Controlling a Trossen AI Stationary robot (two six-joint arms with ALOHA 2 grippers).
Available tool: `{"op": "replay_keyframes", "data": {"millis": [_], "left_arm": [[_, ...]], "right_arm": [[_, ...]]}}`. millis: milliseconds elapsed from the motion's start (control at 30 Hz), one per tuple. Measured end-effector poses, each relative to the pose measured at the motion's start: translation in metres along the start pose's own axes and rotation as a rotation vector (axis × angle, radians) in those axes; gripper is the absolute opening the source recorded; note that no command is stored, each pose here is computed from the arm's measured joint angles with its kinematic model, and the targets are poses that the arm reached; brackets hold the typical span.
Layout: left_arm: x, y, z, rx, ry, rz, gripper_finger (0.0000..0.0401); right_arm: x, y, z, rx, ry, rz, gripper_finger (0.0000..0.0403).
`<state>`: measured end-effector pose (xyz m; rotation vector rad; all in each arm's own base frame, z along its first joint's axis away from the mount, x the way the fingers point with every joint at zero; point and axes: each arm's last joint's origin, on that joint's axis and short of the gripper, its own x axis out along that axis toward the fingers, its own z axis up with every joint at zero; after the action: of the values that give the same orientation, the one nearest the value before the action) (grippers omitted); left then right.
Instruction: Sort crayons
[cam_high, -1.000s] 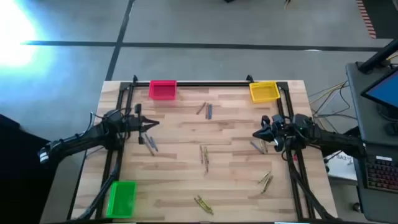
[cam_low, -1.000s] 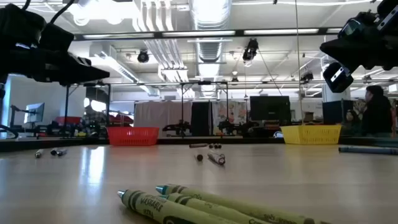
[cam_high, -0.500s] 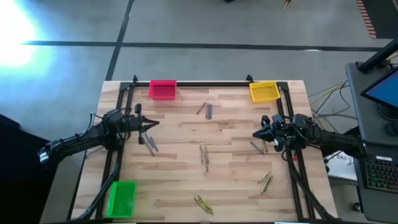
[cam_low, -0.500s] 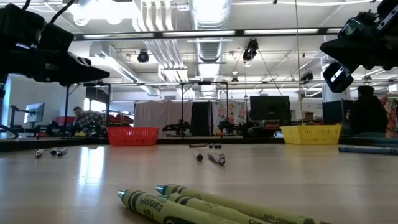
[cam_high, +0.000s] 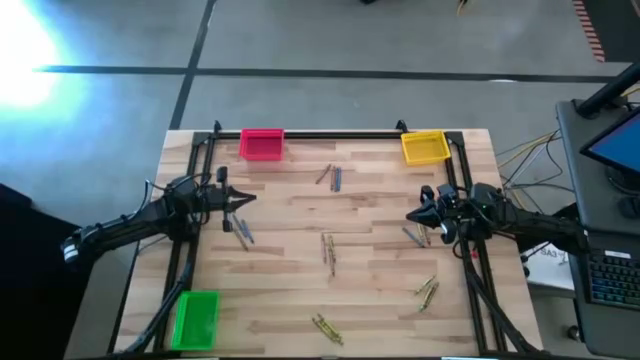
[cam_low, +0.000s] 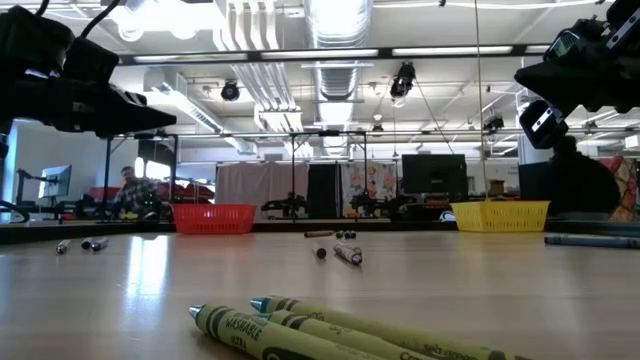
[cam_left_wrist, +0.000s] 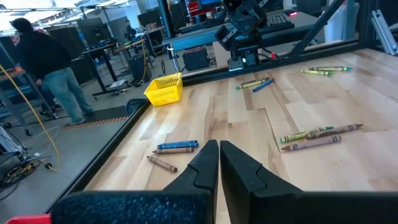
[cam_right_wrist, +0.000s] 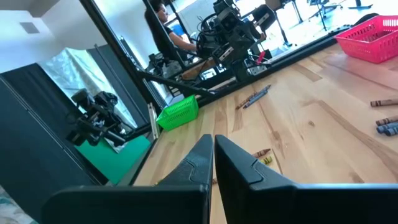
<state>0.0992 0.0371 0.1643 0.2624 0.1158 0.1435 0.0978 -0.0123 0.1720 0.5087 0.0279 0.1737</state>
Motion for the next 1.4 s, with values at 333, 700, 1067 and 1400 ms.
{"op": "replay_keyframes", "data": {"millis": [333, 700, 1067, 1400], "left_arm": [[0.0000, 0.0000, 0.0000, 0.000, 0.000, 0.000, 0.0000], [0.0000, 0.0000, 0.0001, 0.000, -0.001, 0.001, 0.0000], [0.0000, 0.0000, 0.0000, 0.000, 0.000, 0.001, 0.0000], [-0.0003, 0.0047, 0.0042, 0.073, -0.017, 0.120, 0.0000]], "right_arm": [[0.0000, 0.0000, 0.0000, 0.000, 0.000, 0.001, 0.0009], [0.0000, 0.0000, 0.0000, 0.000, 0.000, 0.000, 0.0009], [0.0000, 0.0000, 0.0000, 0.000, 0.000, 0.000, 0.0009], [0.0000, 0.0000, 0.0000, 0.000, 0.000, 0.000, 0.0009]]}}
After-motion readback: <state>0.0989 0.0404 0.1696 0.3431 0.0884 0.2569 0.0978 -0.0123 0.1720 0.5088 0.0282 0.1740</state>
